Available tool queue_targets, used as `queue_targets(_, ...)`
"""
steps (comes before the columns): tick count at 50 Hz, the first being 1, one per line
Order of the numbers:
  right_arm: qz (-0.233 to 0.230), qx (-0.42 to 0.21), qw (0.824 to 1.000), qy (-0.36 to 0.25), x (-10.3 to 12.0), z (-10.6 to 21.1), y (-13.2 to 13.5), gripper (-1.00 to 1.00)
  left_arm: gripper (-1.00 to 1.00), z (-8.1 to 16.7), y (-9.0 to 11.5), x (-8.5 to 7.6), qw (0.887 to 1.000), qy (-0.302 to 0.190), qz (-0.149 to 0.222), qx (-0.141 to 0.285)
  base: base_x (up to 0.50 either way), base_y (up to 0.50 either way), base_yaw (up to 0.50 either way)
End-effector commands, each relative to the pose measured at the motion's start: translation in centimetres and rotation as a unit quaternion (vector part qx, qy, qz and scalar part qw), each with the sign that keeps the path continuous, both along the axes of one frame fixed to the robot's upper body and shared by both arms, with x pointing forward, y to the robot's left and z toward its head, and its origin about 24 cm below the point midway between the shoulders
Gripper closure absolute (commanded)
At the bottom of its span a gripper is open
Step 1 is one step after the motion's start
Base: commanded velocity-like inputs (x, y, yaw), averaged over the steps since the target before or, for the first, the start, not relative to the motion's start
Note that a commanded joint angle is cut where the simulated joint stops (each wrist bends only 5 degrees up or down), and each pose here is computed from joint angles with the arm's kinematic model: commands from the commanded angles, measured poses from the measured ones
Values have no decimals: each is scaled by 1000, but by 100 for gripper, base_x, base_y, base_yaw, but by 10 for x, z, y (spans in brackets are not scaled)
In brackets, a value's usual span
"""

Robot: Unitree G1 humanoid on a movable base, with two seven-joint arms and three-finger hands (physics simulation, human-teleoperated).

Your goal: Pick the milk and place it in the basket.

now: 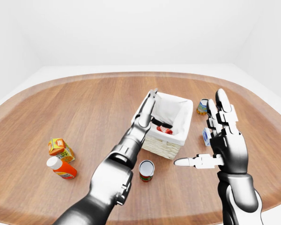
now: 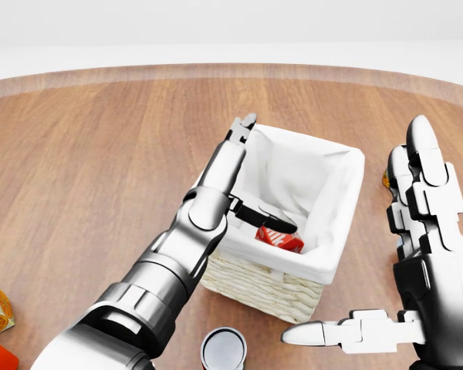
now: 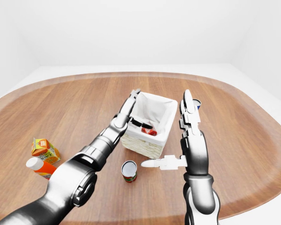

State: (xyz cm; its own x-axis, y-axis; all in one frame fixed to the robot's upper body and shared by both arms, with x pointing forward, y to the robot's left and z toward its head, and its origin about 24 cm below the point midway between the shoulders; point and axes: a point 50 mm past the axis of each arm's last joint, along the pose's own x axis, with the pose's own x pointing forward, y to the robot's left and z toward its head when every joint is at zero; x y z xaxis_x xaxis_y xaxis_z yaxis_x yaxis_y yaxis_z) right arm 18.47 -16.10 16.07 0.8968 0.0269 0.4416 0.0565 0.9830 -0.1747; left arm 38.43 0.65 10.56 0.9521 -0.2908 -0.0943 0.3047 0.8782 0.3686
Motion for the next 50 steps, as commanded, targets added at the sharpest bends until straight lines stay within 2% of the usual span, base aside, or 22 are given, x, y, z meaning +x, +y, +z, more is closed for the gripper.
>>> queue_targets(1,0,0,1000,0,0,0,0,-100,-100,1,2,1,1000,-2,10,-7,0,0,0)
queue_targets(11,0,0,1000,-1,0,1,0,-100,-100,7,-2,0,1000,-8,1,-27,0,0,0)
queue_targets(15,0,0,1000,-2,0,1,0,-100,-100,16,0,2,998,-13,4,-69,0,0,0)
queue_targets(17,0,0,1000,-1,0,0,0,-100,-100,22,5,3,994,-20,8,-111,0,0,0)
queue_targets(21,0,0,1000,1,0,0,0,-100,-100,26,12,0,989,-38,8,-144,0,0,0)
queue_targets(22,0,-1,1000,2,1,-1,1,-100,-100,28,16,0,985,-35,9,-166,0,0,0)
queue_targets(27,0,-1,1000,3,1,-1,0,-100,-100,34,25,-3,979,-23,19,-202,0,0,0)
queue_targets(31,0,-2,1000,2,0,-1,1,-100,-100,37,34,-6,976,-27,26,-215,0,0,0)
queue_targets(32,0,-1,1000,3,1,-1,1,-100,-100,37,42,-6,970,-23,35,-238,0,0,0)
queue_targets(36,1,-2,1000,7,1,-3,2,-100,-100,24,55,-5,960,5,53,-276,0,0,0)
queue_targets(40,1,-2,1000,8,2,-4,1,-100,-100,8,64,-4,938,41,51,-339,0,0,0)
queue_targets(42,1,-2,1000,11,3,-5,2,-100,-100,4,67,-4,924,69,44,-373,0,0,0)
queue_targets(45,1,-4,1000,11,3,-5,2,-100,-100,4,74,0,898,87,53,-427,0,0,0)
queue_targets(46,2,-4,1000,12,3,-6,3,-100,-100,2,81,4,877,101,69,-465,0,0,0)
queue_targets(47,2,-5,1000,12,4,-6,3,-100,-100,1,85,6,862,111,80,-489,0,0,0)
queue_targets(48,2,-5,1000,13,4,-6,3,-100,-100,0,90,9,838,121,88,-525,0,0,0)
queue_targets(50,4,-6,1000,14,4,-7,4,-100,-100,-2,94,10,816,132,83,-557,0,0,0)
